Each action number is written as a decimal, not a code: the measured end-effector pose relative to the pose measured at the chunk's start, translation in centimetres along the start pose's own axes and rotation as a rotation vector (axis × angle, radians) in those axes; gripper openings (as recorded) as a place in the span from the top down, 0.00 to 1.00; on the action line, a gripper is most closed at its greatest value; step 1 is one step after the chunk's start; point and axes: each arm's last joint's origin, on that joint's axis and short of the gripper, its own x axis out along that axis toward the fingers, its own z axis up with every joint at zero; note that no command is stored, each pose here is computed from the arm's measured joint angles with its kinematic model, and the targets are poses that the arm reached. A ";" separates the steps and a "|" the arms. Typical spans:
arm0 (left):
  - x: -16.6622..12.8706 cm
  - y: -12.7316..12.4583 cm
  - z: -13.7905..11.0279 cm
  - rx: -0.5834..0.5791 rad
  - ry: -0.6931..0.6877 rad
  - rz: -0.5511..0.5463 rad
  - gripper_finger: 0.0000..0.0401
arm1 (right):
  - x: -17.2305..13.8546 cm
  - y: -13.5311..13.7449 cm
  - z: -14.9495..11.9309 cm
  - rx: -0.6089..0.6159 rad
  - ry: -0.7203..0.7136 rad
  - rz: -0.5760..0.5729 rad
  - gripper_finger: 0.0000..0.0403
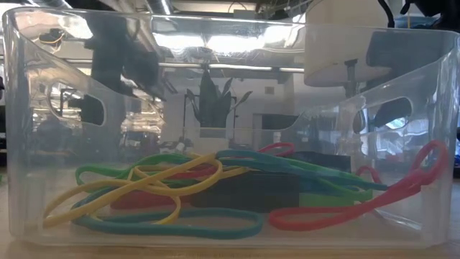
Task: Pick and place rubber bands into bin
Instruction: Put the green rubber band into the transparent bin, then put the red rubber band into the transparent bin
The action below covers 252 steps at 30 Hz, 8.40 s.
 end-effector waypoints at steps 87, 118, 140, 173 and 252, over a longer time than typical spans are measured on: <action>-8.5 -33.6 -19.9 0.586 -0.042 -0.324 0.99 | 0.1 -0.4 -0.1 0.022 0.059 0.005 0.99; -8.1 -33.1 -19.6 0.533 -0.014 -0.262 0.70 | 0.1 -0.4 -0.1 0.022 0.059 0.006 0.99; -10.7 -31.8 -18.6 0.751 -0.082 -0.296 1.00 | 0.1 -0.3 0.0 0.056 0.054 0.010 0.99; -7.4 -12.7 -21.2 1.053 -0.354 -0.616 1.00 | 2.3 2.7 -0.8 0.338 0.058 0.087 1.00; -17.0 -29.2 -19.8 1.118 -0.615 -0.447 1.00 | 3.2 6.4 -1.5 0.079 0.114 0.102 0.99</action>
